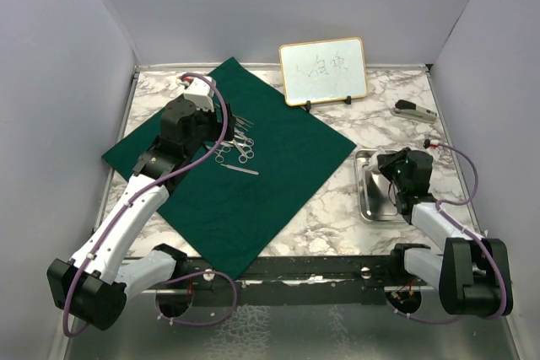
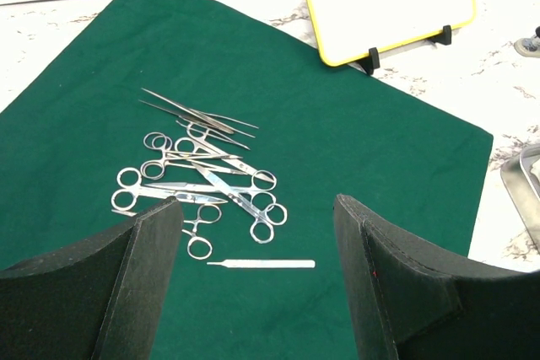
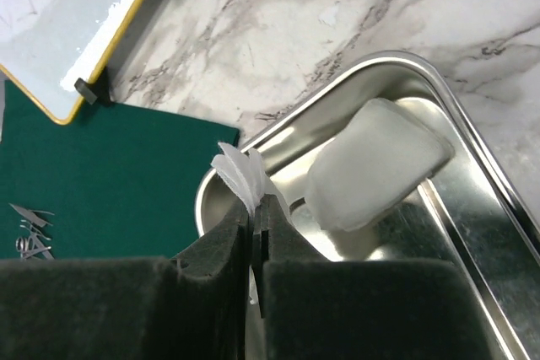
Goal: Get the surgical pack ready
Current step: Place the medical item in the container.
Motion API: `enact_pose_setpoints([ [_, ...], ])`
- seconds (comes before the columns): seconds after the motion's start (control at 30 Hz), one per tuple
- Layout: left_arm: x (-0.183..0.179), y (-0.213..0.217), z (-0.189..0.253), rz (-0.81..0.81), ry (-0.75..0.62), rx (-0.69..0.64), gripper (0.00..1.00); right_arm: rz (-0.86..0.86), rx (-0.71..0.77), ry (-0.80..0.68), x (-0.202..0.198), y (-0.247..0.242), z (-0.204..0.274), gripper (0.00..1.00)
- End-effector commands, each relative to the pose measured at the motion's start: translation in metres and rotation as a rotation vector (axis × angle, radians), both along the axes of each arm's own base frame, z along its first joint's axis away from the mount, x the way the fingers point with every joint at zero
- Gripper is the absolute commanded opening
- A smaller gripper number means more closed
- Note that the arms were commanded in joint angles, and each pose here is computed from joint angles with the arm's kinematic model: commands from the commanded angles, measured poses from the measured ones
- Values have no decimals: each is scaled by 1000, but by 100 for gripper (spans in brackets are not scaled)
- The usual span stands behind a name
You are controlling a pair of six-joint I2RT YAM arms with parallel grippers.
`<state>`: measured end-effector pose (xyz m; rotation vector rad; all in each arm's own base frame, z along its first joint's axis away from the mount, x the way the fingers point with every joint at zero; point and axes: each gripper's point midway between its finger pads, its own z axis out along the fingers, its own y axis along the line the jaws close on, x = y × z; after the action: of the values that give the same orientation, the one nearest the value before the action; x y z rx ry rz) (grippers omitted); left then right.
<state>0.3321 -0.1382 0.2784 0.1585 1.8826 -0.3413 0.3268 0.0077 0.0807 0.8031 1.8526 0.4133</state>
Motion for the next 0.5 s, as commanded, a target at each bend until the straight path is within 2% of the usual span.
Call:
enact_pose_setpoints([
  [0.0,-1,-7,2,-37,-19,-7,75,39,-2,-87,14,4,18,1],
  [0.47,-2,-6,4,-36,-26,-3,75,-48,56,-82,33,-4,1,1],
])
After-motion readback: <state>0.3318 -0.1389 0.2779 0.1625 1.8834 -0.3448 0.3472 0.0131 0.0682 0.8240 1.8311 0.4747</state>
